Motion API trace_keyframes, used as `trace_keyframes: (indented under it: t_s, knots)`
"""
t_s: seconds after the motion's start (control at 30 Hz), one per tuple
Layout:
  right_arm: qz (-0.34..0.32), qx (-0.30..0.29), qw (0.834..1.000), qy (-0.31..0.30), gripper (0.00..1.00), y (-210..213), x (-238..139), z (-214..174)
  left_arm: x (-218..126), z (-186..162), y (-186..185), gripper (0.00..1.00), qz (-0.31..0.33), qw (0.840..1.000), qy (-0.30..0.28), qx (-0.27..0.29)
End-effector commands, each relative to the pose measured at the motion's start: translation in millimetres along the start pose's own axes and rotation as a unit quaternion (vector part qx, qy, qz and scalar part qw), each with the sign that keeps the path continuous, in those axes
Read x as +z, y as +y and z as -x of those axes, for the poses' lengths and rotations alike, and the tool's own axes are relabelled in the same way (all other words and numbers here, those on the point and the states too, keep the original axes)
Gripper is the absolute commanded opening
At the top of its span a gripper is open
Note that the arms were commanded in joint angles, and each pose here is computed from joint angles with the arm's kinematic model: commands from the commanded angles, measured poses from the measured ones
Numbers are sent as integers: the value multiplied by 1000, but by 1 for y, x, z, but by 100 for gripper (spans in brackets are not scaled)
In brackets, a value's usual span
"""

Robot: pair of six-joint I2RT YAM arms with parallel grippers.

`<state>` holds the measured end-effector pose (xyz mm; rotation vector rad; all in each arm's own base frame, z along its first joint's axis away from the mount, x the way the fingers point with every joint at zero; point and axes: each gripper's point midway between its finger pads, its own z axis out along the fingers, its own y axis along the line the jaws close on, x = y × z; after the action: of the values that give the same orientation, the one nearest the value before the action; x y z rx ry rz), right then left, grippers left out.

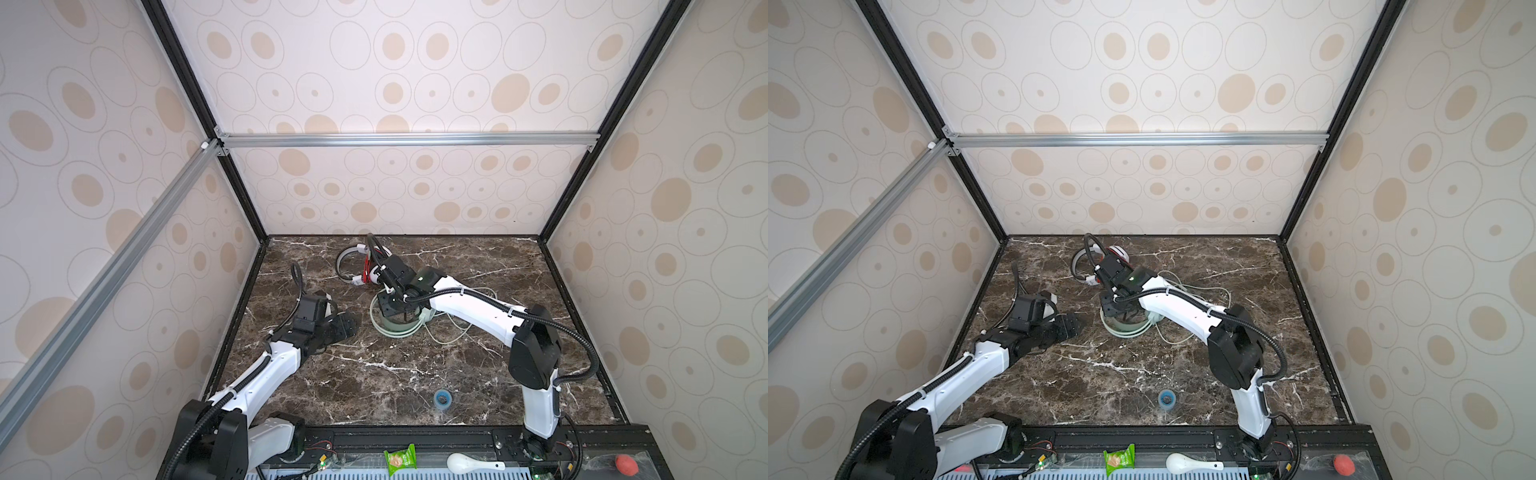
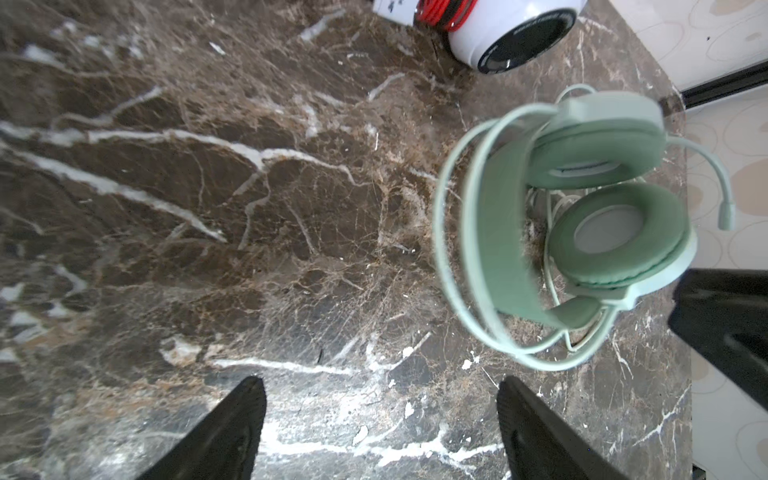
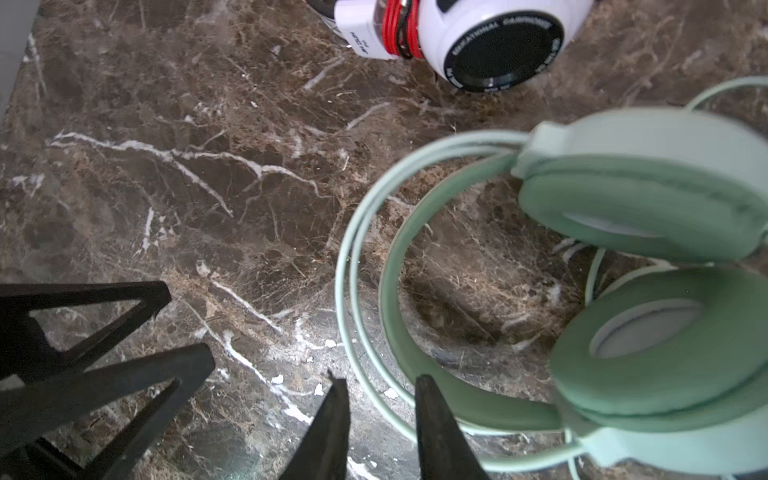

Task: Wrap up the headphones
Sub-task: 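Close the left gripper on the green headband beside the right gripper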

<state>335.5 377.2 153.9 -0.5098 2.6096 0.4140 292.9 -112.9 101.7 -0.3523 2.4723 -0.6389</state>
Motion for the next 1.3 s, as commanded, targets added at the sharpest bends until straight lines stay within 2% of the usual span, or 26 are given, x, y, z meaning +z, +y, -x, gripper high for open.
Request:
trace_keyframes:
  t_s: [0.0, 0.17, 0.33, 0.43, 0.53, 0.87, 1.0, 1.27]
  knots:
    - [52, -49, 997, -31, 34, 18, -23, 17, -9, 12, -2, 88, 0, 999, -27, -33]
    - [52, -67, 993, -80, 46, 3, -53, 37, -13, 15, -3, 90, 20, 997, -36, -70]
    - [44, -82, 989, -115, 67, -19, -81, 43, -5, 6, -16, 95, 65, 994, -32, -86]
    - [35, -66, 990, -122, 74, -40, -88, 44, 6, 0, -29, 96, 73, 992, -26, -100]
    - [28, -44, 991, -123, 76, -63, -93, 41, 22, -3, -43, 95, 76, 991, -14, -107]
    - [-25, 23, 988, -150, 77, -149, -118, 29, 65, -6, -48, 82, 170, 982, 18, -83]
    - [-38, 32, 986, -159, 77, -166, -125, 25, 76, -17, -42, 74, 197, 977, 37, -72]
    - [-54, 44, 981, -179, 77, -183, -135, 32, 107, -25, -47, 66, 215, 974, 67, -35]
